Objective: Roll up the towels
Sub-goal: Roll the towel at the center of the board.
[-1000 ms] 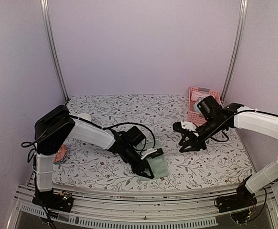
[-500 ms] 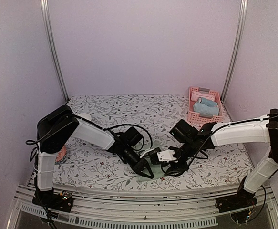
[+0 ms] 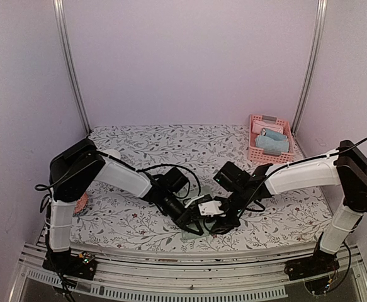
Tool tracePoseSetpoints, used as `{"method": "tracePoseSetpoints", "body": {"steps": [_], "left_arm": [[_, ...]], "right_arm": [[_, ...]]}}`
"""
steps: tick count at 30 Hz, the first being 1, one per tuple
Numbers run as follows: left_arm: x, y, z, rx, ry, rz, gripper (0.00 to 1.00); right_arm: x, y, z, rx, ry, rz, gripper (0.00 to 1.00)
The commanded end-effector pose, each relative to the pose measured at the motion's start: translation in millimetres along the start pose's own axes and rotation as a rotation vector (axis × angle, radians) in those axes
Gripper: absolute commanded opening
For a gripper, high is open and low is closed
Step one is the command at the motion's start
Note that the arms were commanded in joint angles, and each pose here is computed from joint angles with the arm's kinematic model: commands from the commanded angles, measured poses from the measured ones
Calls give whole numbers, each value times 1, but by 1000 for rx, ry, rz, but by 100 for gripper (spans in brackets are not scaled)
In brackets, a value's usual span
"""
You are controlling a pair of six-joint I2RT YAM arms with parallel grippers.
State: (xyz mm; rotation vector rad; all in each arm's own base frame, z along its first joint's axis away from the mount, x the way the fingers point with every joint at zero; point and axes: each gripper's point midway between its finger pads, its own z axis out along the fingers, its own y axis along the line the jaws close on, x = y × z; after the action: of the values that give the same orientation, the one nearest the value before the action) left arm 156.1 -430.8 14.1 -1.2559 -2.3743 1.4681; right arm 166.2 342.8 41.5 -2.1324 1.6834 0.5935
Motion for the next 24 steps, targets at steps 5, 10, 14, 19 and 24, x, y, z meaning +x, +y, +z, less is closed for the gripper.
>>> {"method": "tracePoseSetpoints", "body": {"steps": [5, 10, 14, 19, 24], "left_arm": [[43, 46, 12, -132, 95, -149, 11], [45, 47, 12, -137, 98, -143, 13], [30, 39, -2, -194, 59, -74, 21], [13, 32, -35, -308, -35, -5, 26], [8, 24, -73, -420, -132, -26, 26]], "right_arm": [[-13, 5, 11, -47, -15, 2, 40], [-1, 9, 23, -86, 24, 28, 28], [4, 16, 29, -158, 35, 83, 11], [5, 29, 24, -289, 0, 173, 3], [20, 27, 27, -443, -2, 358, 3]]}}
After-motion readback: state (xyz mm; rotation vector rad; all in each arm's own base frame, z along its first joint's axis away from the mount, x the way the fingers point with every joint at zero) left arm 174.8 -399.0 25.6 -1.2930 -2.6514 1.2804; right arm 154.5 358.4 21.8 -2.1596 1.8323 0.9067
